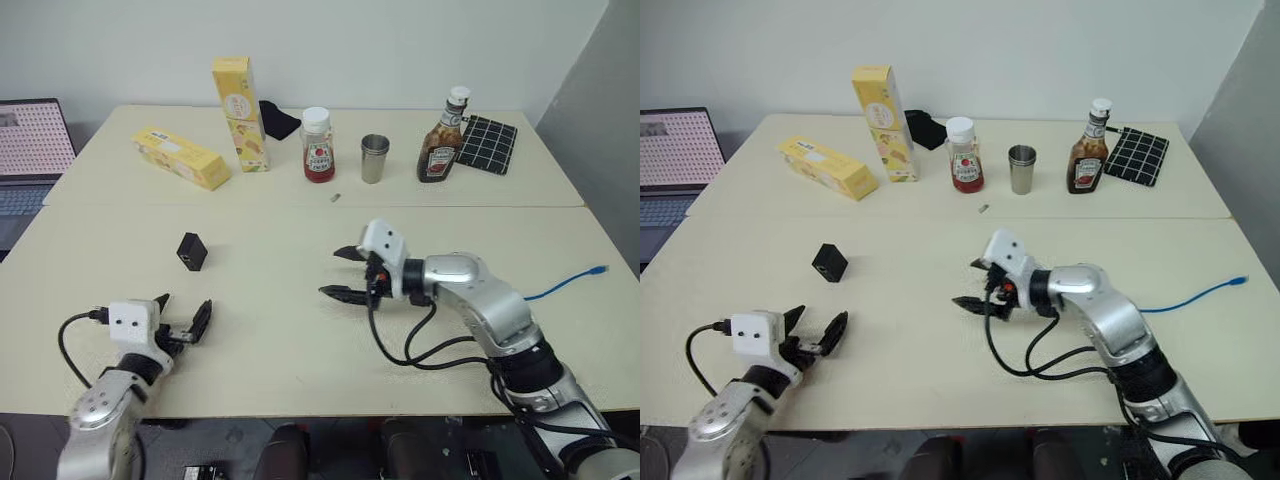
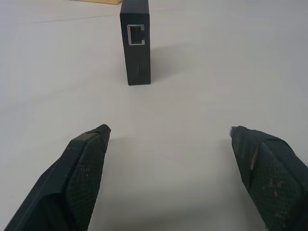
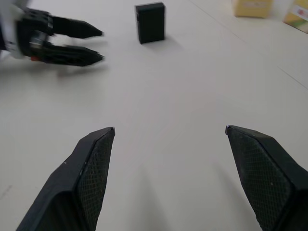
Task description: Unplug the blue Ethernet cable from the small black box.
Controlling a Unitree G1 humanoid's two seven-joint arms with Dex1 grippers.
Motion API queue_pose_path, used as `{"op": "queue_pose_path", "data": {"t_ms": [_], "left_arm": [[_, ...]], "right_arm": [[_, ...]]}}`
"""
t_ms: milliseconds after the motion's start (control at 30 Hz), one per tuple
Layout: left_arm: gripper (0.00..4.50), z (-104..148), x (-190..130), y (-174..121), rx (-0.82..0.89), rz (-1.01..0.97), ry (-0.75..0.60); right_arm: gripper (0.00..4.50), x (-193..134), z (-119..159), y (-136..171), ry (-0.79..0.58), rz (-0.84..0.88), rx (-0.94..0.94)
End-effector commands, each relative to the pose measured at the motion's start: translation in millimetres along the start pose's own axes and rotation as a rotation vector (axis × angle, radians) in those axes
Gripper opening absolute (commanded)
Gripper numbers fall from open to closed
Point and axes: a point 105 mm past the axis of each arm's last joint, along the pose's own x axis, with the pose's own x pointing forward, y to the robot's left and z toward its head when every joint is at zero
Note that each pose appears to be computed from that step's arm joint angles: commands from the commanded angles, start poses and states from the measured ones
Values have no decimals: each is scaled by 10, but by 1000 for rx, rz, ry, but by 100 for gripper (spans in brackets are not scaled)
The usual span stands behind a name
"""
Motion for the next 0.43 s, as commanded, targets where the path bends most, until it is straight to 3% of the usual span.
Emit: {"op": "queue_pose_path", "data": {"t_ms": [33,233,433], "left_arm": [[423,312,-111,-109,30,-157,-6],[423,705,-121,76,127,-265,0],[423,848,-100,116,140,-334,-1]], "right_arm": [[391,-285,71,-35,-25,-15,-24],[391,-686,14,-313,35,-108,-51],[391,-797,43,-473,41,-152,-55]]}}
